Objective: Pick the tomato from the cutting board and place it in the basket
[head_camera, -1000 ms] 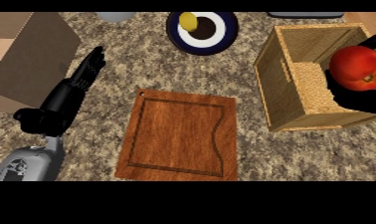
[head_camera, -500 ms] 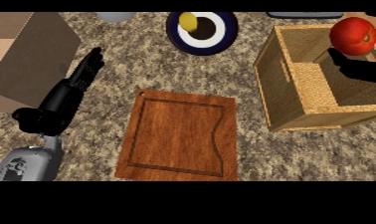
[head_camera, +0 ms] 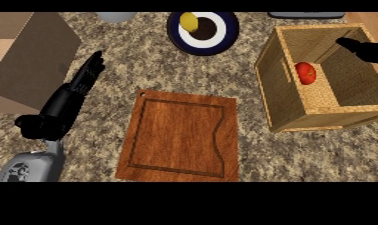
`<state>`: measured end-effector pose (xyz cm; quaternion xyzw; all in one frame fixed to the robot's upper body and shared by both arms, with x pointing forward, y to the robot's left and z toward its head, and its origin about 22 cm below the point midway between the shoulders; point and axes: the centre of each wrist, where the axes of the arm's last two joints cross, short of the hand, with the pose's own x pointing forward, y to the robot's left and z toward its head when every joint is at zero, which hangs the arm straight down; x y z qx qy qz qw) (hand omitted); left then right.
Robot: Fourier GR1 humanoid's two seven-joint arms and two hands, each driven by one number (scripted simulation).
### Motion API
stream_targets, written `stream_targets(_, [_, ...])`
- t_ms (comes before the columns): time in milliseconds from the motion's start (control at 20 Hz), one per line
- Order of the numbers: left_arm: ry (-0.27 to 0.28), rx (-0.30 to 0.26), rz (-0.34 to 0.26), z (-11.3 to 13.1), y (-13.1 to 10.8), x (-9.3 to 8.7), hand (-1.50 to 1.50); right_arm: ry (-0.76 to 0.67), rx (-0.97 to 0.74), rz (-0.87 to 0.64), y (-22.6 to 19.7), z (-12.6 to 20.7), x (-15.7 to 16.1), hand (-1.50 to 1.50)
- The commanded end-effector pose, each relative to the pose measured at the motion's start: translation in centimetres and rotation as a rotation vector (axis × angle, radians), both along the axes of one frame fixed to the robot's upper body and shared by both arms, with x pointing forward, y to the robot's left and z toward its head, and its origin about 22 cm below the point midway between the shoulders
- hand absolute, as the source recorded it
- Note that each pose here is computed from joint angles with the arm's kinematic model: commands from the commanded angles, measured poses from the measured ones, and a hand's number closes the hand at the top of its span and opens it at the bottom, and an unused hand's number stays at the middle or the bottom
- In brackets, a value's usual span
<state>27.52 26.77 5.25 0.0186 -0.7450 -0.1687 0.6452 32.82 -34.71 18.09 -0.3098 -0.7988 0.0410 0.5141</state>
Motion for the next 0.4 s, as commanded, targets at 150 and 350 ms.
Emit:
stream_targets(150, [0.018,-0.017,0.016,0.7,0.4,0.3,0.0,-0.012,0.221,0.0,-0.9,3.3,-0.2,-1.5])
stream_targets(350, [0.01,0.01,0.009,0.0,-0.6,0.8,0.0,0.056,0.304,0.003,-4.3,4.1,-1.5,-1.5])
